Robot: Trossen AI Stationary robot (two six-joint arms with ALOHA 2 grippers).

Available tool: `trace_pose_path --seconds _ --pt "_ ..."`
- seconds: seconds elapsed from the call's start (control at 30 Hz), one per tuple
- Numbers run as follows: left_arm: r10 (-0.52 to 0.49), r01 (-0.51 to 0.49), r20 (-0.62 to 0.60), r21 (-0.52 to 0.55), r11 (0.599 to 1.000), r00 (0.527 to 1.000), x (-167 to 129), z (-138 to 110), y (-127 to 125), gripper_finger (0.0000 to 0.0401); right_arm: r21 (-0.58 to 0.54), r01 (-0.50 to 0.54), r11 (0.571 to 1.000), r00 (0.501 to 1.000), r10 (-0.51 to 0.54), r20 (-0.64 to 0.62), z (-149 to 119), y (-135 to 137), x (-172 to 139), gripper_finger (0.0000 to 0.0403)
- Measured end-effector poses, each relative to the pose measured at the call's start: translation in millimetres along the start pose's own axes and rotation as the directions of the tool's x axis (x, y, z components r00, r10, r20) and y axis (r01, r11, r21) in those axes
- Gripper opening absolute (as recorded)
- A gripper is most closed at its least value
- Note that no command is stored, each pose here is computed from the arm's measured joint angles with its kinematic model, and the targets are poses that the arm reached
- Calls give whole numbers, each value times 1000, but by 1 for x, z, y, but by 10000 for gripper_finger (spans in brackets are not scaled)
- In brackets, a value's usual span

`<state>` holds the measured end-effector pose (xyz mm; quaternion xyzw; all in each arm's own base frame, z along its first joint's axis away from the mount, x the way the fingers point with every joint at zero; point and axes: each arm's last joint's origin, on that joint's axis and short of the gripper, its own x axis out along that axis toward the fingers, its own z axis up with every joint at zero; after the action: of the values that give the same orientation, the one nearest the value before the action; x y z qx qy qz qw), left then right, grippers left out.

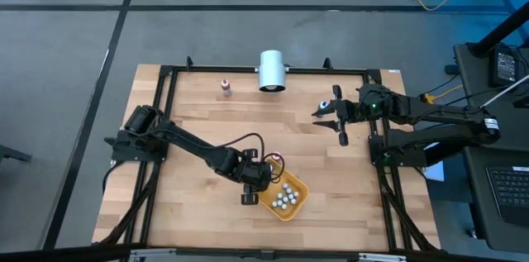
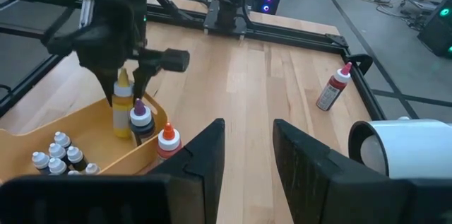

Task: Pick & Place food coloring
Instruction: Put the large yellow food coloring bottle into the yellow container

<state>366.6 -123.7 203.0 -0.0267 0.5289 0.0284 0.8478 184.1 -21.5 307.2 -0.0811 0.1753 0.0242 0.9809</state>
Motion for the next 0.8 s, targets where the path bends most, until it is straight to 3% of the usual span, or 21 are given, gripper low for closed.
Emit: trace_pose_path --seconds 0.33,0.8 --pt "96 -96 15 -5 995 995 4 0 4 150 0 0 1000 1000 0 0 0 0 0 123" --pt "86 -86 -17 8 996 996 6 -2 5 172 0 1 1000 1000 -1 0 0 0 0 123"
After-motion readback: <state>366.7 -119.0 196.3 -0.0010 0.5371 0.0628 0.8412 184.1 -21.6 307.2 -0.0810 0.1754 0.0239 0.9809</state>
